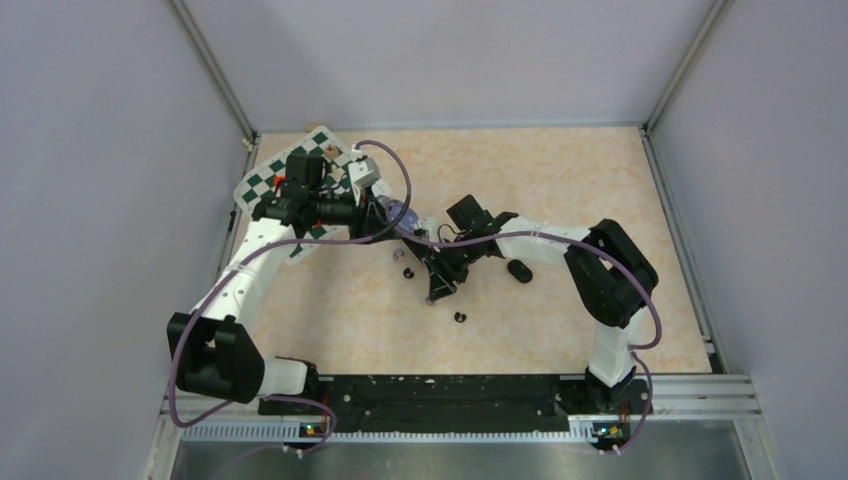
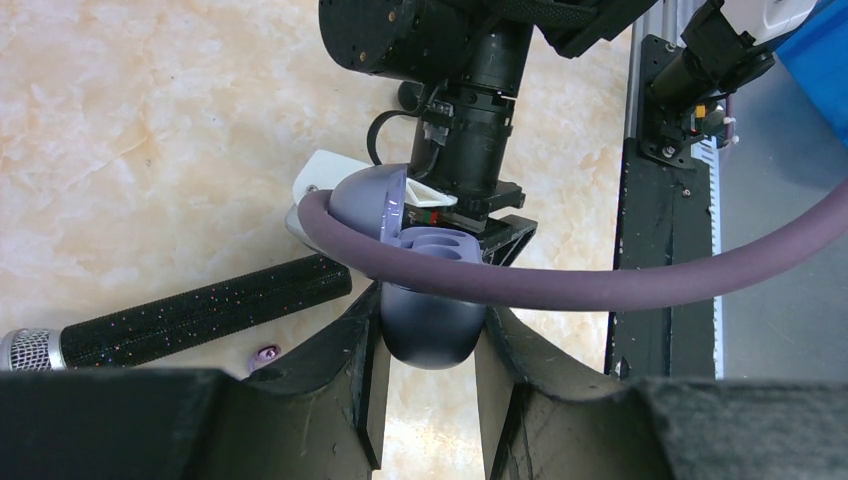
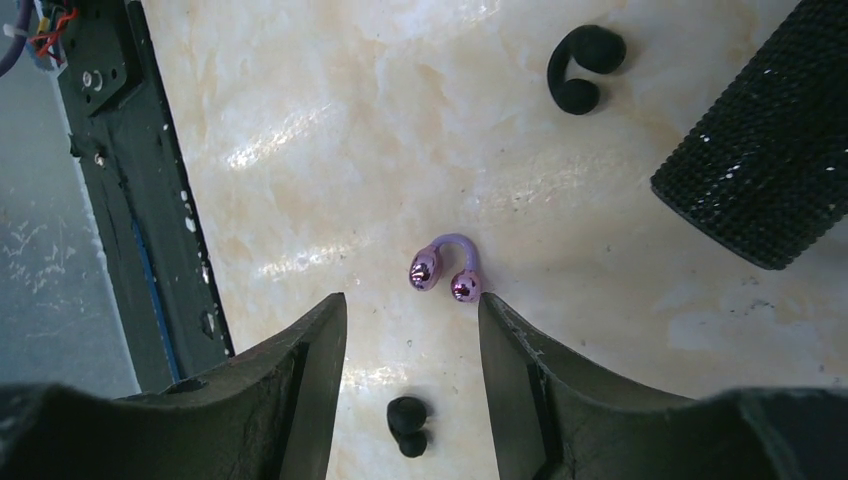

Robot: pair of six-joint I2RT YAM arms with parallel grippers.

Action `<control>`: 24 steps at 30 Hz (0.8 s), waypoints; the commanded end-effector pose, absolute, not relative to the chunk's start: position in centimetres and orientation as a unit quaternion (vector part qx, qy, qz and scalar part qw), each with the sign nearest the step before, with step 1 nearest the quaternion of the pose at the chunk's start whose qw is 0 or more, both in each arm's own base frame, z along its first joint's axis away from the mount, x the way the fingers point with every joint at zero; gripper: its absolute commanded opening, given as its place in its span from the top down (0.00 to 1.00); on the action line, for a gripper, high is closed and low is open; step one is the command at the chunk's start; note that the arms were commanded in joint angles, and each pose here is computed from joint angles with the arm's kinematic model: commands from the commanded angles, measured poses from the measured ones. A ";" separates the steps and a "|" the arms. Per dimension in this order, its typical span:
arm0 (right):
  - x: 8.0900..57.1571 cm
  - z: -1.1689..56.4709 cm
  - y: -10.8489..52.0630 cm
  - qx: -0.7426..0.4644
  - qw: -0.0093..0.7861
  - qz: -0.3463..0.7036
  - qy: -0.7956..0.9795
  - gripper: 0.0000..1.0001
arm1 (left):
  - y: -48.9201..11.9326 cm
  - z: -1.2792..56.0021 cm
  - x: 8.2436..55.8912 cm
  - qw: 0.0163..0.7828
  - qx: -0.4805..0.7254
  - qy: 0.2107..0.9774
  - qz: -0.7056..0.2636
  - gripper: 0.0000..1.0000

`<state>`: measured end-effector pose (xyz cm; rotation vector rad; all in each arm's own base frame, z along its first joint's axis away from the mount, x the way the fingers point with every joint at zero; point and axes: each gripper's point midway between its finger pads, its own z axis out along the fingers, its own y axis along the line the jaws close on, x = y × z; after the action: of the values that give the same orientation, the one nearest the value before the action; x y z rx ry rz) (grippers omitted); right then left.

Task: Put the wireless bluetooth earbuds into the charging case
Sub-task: Adjust the earbud at the center of the board.

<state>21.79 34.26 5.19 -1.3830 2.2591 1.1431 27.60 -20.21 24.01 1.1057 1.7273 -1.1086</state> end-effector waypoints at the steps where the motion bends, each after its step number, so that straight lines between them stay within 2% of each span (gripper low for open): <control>1: 23.9 7.2 35.5 -0.469 0.181 0.396 0.768 0.49 | -20.4 25.2 27.1 0.411 0.449 0.662 -0.438 1.00; 10: 24.4 5.7 35.6 -0.453 0.172 0.386 0.785 0.48 | -20.4 25.3 27.1 0.412 0.450 0.661 -0.437 1.00; 24: 22.2 4.5 36.1 -0.469 0.130 0.397 0.778 0.48 | -20.4 25.4 26.9 0.413 0.454 0.656 -0.439 1.00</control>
<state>22.26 34.83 3.60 -1.3285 2.3148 1.1182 27.56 -20.20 23.97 1.1078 1.7277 -1.1088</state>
